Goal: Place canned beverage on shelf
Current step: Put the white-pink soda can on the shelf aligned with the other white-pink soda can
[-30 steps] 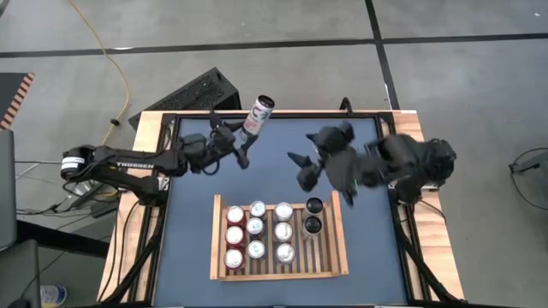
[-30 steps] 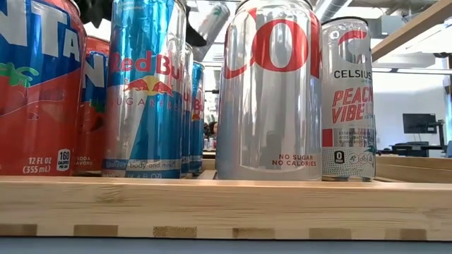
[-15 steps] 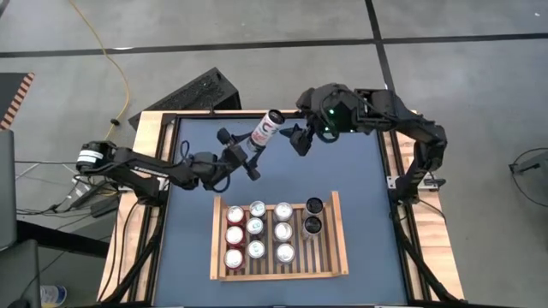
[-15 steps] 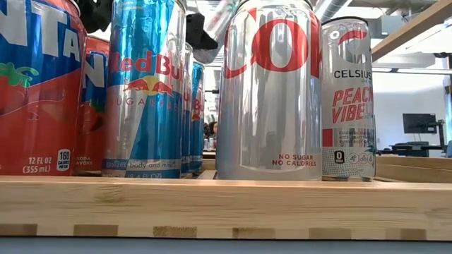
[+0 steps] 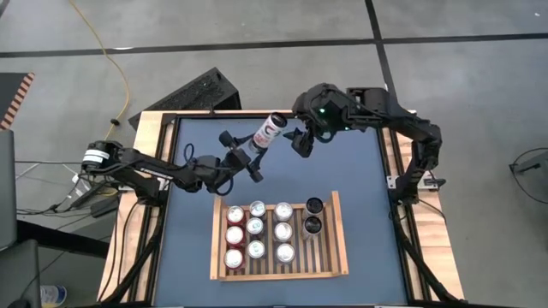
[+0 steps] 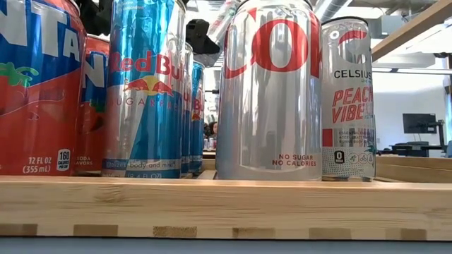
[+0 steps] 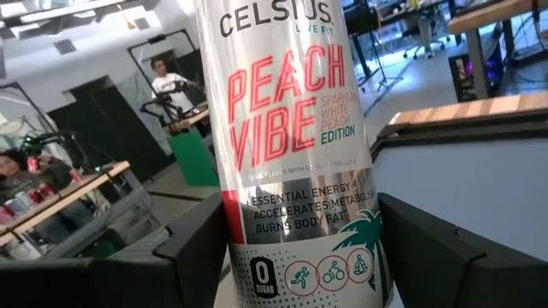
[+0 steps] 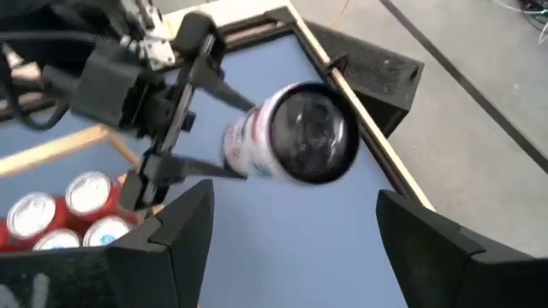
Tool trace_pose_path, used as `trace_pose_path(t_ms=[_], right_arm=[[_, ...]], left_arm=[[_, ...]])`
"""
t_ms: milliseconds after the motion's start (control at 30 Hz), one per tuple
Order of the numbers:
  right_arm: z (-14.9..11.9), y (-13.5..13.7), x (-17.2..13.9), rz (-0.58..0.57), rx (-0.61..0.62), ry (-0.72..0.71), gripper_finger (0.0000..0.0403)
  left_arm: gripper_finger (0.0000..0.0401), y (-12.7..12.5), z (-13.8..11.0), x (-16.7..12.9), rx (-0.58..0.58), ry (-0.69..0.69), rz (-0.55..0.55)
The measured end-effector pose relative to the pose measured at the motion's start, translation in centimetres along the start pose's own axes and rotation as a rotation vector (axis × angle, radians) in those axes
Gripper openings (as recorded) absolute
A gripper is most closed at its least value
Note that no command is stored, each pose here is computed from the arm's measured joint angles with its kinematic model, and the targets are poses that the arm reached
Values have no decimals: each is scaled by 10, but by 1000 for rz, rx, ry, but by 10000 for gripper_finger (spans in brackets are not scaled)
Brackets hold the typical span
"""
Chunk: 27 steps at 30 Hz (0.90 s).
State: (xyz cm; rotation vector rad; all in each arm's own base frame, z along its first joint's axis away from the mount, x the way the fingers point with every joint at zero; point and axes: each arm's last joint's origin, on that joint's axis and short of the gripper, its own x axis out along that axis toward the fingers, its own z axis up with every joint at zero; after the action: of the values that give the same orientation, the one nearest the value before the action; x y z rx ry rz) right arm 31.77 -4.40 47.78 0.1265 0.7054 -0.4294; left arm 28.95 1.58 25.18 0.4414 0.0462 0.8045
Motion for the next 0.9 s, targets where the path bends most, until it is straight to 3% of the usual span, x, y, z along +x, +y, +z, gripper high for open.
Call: trace_pose_path(t_ms=[133,300,600,767,900], right_arm=[[3,0,14,-11,-5,6,291],[2,1,41,-24,-99,65,297],[4,-8,50,-51,-90,75,393],[8,-8,49,-46,-85,37,387],[9,-18,52,22,-26,51,386]], left_arm=[[249,0,1,0,-5,-7,-1],[249,-1,1,-1,28,-3,-2],[249,0,1,-1,61,4,11],[249,0,1,-1,64,2,10],[249,1,3,-1,64,-13,25]])
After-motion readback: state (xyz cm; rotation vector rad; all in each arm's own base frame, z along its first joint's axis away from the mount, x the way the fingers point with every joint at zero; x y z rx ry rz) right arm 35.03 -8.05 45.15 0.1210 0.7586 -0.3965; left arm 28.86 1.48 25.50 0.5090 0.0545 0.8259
